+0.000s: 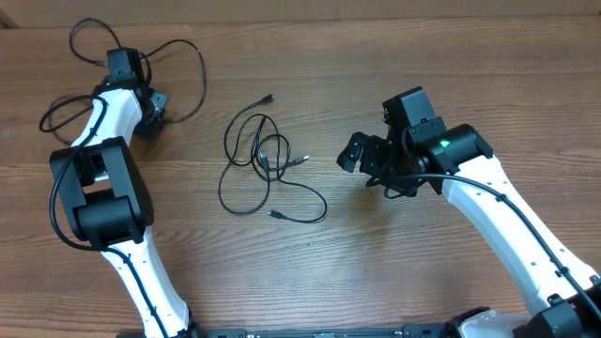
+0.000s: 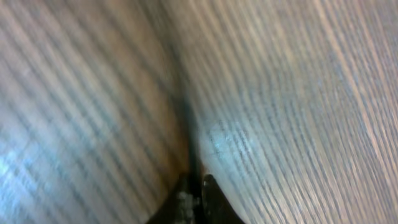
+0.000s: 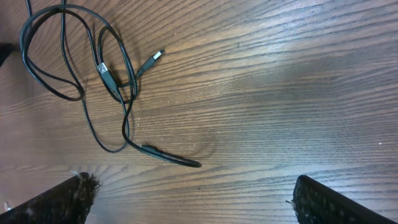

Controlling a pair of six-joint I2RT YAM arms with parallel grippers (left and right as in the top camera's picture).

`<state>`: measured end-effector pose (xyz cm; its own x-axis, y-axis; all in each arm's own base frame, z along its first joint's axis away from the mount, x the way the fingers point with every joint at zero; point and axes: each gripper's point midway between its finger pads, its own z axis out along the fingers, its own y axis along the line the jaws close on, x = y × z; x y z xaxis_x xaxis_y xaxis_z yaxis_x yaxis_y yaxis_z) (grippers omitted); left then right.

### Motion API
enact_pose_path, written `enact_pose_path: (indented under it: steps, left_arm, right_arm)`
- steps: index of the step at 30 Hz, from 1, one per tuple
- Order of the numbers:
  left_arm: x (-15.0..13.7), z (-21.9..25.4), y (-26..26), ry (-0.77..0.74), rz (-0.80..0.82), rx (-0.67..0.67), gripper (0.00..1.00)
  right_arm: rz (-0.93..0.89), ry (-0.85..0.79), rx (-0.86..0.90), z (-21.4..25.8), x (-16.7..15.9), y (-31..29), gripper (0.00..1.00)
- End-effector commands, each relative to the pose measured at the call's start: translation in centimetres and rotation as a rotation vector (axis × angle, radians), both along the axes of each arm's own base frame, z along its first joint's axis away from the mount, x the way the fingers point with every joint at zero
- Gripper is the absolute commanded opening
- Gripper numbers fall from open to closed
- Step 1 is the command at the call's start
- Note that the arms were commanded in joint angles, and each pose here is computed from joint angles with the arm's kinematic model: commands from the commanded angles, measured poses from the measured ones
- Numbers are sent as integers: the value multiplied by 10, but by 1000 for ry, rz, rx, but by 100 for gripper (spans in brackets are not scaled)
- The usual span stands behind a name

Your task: Untangle cables

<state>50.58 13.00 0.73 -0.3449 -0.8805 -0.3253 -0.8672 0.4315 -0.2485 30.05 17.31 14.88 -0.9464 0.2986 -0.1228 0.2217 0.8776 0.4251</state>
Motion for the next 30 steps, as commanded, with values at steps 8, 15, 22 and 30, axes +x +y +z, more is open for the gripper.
enact_pose_path:
  steps: [8, 15, 22, 30]
  left_arm:
    - [68, 102, 28, -309, -114, -36, 4]
    - [84, 161, 42, -399, -207, 40, 47]
    - [50, 109, -3, -204, -433, -91, 76]
    - [72, 106, -97, -139, -854, 200, 78]
  right_arm:
    - [5, -23, 5, 6, 2, 1, 100]
    - [5, -23, 5, 6, 2, 1, 100]
    - [5, -23, 5, 6, 2, 1, 100]
    - [5, -23, 5, 6, 2, 1, 100]
